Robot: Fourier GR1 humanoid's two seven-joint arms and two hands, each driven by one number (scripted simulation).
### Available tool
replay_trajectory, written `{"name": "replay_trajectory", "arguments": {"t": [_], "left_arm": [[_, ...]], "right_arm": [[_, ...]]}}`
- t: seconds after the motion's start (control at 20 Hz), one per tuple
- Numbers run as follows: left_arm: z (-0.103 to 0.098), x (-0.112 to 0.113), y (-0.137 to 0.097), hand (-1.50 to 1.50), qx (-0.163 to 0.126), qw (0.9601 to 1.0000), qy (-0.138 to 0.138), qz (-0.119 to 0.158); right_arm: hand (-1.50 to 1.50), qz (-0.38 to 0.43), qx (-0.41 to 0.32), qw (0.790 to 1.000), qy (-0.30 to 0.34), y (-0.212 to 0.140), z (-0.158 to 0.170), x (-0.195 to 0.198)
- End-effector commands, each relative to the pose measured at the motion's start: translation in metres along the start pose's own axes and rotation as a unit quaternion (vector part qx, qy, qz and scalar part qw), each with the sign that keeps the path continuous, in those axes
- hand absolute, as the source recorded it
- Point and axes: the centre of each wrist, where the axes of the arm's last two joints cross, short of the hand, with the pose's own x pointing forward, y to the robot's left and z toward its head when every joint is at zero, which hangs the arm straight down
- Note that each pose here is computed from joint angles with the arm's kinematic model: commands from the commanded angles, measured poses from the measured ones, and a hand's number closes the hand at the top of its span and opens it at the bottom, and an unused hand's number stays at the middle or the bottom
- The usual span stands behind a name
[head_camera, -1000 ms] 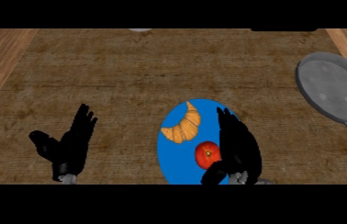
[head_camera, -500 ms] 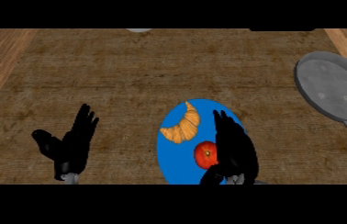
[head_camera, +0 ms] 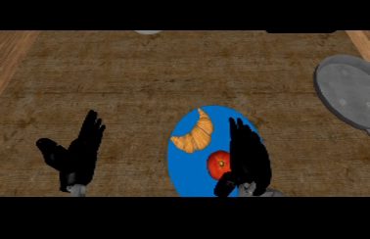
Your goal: Pick the tomato from the plate and place it in the pan
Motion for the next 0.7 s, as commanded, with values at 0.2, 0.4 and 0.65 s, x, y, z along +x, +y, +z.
{"name": "replay_trajectory", "arguments": {"t": [0.2,0.4,0.65], "left_arm": [[0.007,-0.002,-0.019,0.0,0.008,0.9997,0.02,0.008],[-0.003,0.001,-0.011,0.0,-0.008,0.9994,0.034,0.0],[0.001,-0.017,0.005,0.0,0.005,0.9997,0.025,-0.003]], "right_arm": [[1.5,0.025,-0.013,0.999,-0.038,0.034,-0.013,-0.007],[1.5,0.026,-0.026,0.999,-0.039,0.043,-0.013,-0.005],[1.5,0.03,-0.024,0.999,-0.036,0.04,0.009,-0.019]]}}
